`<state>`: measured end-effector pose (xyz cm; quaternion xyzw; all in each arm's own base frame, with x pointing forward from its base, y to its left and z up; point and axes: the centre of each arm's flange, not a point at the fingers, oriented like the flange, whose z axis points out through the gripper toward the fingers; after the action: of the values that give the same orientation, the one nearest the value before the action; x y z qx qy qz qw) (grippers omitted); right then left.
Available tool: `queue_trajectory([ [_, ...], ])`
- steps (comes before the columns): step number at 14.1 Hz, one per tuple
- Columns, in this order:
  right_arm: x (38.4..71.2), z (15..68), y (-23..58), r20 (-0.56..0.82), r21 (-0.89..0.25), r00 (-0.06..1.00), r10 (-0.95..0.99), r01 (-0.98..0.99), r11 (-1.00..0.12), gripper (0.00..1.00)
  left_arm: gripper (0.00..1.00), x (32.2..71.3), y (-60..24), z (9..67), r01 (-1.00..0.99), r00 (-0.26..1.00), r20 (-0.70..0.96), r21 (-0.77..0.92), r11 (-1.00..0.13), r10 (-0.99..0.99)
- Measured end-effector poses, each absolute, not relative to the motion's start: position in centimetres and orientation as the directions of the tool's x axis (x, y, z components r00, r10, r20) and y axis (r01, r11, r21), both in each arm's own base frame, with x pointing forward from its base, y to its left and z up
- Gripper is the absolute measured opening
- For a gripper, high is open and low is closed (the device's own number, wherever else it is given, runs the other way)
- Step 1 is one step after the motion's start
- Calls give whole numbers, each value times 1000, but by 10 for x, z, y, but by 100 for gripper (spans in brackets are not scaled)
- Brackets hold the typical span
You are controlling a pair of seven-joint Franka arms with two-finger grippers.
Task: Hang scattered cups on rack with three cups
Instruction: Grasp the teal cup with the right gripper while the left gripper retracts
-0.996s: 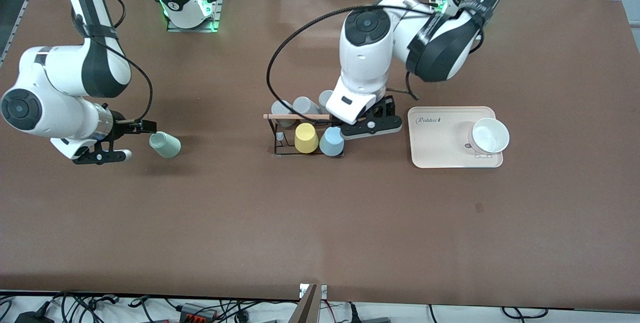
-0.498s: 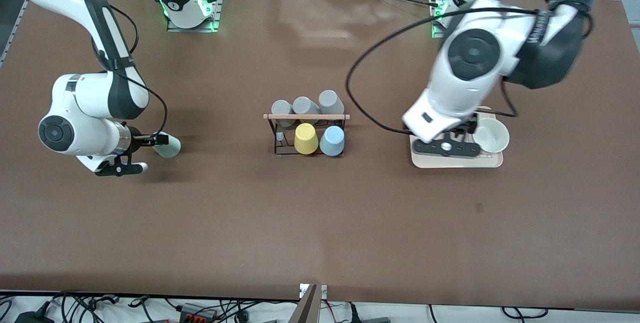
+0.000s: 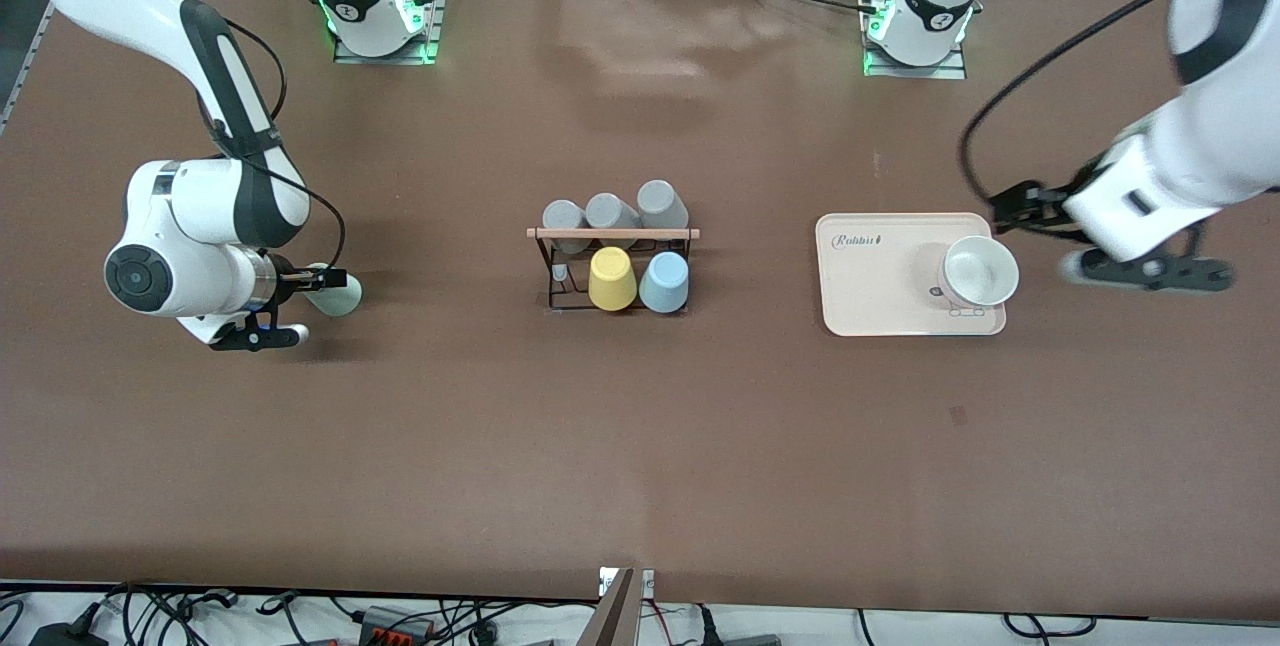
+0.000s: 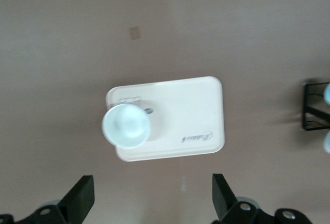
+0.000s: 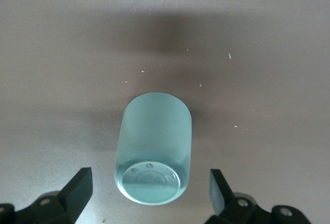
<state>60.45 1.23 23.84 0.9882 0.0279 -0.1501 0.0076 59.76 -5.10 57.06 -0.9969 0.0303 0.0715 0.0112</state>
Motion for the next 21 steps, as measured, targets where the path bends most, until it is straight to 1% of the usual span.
queue_trajectory([
  [2,604,235,11,-280,9,959,45,50,-999,100,100,576,-24,583,-30,994,-104,-24,-999,-28],
  [5,601,227,7,-258,20,966,0,5,-1000,100,100,549,-39,613,-55,998,9,-27,-998,-56],
  [8,596,218,7,-249,26,968,-26,-21,-999,100,100,543,-60,618,-102,994,44,-28,-994,-103],
  [12,595,216,7,-249,27,968,-29,-23,-999,100,100,545,-60,613,-126,991,38,-28,-992,-127],
  [13,595,216,7,-250,27,968,-29,-23,-999,93,100,545,-60,613,-126,991,38,-28,-992,-127],
  [14,595,216,7,-250,27,968,-29,-23,-999,79,100,545,-60,613,-126,991,38,-28,-992,-127],
  [15,595,217,7,-248,27,968,-30,-24,-999,69,100,545,-59,613,-126,991,38,-28,-992,-127],
  [16,595,218,7,-246,27,969,-30,-24,-999,67,100,545,-58,613,-124,991,39,-28,-992,-125],
  [19,597,221,7,-238,26,971,-30,-24,-999,67,100,546,-50,613,-112,993,40,-28,-993,-113],
  [21,608,239,12,-228,24,973,-22,-17,-1000,67,100,546,-49,614,-111,993,41,-28,-993,-112],
])
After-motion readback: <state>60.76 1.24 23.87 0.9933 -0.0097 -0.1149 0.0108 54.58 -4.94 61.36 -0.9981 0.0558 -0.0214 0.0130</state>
